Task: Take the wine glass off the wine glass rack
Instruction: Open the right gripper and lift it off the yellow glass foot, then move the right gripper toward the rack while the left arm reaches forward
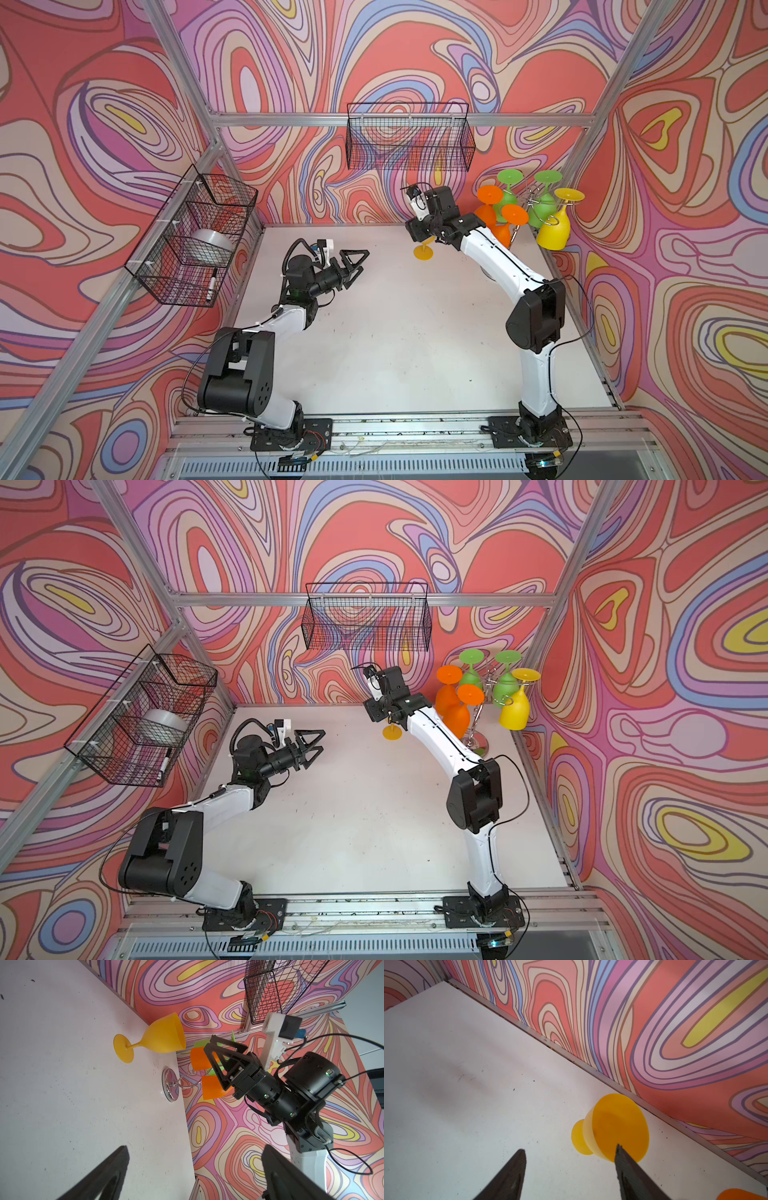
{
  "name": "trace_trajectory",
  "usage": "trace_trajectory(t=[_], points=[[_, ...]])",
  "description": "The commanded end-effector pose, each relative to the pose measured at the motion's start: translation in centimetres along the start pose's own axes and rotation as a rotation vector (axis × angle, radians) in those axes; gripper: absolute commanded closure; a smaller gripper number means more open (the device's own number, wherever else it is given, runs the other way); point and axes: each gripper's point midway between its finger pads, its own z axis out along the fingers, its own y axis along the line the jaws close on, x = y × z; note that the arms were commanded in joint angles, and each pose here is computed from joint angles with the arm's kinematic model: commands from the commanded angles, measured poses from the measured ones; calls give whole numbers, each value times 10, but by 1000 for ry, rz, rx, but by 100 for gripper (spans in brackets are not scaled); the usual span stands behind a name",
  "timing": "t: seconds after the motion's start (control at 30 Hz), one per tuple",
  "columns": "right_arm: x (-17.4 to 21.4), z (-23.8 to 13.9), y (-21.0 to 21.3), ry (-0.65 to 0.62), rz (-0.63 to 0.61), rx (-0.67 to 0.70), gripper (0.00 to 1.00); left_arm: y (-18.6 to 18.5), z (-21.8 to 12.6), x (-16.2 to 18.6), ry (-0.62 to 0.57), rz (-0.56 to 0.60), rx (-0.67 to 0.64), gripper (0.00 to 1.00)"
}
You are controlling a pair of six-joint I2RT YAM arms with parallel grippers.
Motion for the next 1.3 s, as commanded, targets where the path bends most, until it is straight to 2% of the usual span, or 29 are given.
trace_trajectory(t=[0.0,0.13,0.23,0.5,0.77,0.9,1.07,1.27], points=[[-16,-23,8,-71,-24,45,28,-21,-4,-8,-29,87,35,0],[-15,-47,24,-115,-19,49,27,-23,-5,-9,-32,97,35,0],[-17,-77,25,-163,32,52,27,-24,-5,-9,-33,103,39,0],[-32,-171,6,-309,166,75,28,-44,-12,-11,-68,169,78,0],[-49,-229,-17,-392,274,130,28,-59,-15,-7,-70,274,42,0],[-44,-242,-32,-400,370,160,29,-73,-11,11,-32,417,-59,0],[-36,-262,-47,-418,500,173,29,-104,-13,46,13,735,-234,0],[-16,-275,-47,-415,637,139,30,-132,-7,75,58,906,-262,0]])
